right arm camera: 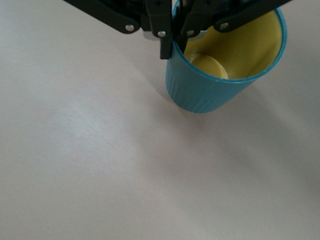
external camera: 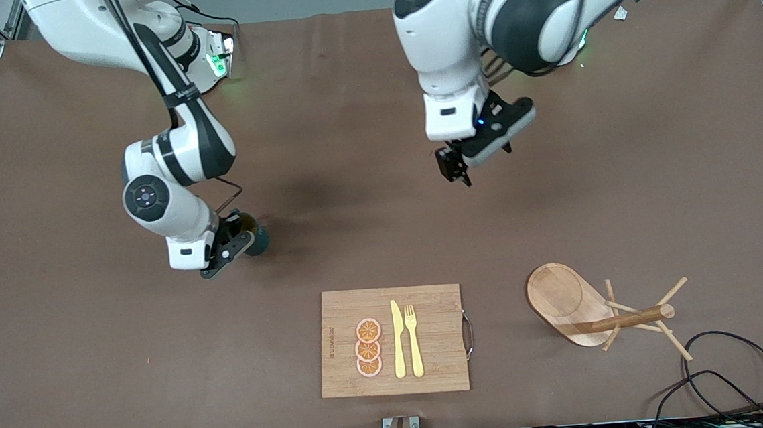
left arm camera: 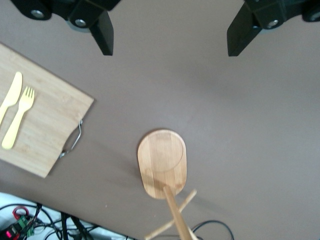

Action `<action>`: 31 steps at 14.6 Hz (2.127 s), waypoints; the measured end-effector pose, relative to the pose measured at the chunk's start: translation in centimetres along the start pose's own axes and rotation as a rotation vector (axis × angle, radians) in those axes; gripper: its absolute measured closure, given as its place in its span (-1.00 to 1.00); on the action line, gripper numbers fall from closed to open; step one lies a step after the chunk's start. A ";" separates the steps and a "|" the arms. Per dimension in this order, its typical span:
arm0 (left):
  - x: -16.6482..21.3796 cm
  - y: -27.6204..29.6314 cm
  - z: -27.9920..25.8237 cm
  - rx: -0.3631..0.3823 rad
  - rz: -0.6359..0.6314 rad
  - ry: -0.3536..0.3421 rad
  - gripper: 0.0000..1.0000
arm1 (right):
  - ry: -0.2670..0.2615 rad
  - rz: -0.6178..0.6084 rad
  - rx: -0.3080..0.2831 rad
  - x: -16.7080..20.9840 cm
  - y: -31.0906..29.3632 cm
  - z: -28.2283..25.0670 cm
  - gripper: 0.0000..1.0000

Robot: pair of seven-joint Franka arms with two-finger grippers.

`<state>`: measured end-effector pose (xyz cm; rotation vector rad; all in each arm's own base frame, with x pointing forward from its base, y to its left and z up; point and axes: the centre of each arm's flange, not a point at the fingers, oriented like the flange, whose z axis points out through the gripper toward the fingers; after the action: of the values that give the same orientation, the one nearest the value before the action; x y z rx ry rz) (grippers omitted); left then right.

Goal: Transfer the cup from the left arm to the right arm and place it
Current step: 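Carry the mug with the right gripper while the left gripper withdraws, then lower the mug onto the table with the right gripper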

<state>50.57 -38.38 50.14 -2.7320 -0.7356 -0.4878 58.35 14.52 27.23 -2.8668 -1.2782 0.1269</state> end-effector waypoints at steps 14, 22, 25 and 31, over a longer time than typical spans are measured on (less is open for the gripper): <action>9.2 -2.1 3.8 0.027 0.156 -0.113 -1.00 | -0.020 -0.700 -0.120 -13.1 11.7 1.0 0.92; 20.0 -12.4 1.8 -0.177 0.239 -0.264 -1.00 | -0.043 -0.852 -0.145 -14.3 12.8 2.3 0.92; 23.0 -16.7 1.2 -0.206 0.296 -0.248 -1.00 | -0.056 -0.872 -0.140 -14.3 12.8 3.0 0.92; 25.1 -24.5 -1.0 -0.205 0.466 -0.216 -1.00 | -0.055 -0.868 -0.146 -14.5 13.2 2.8 0.25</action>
<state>57.92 -7.41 64.90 -3.0441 -0.0758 -0.1718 58.24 -5.19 25.13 -2.1322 -2.4615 0.1044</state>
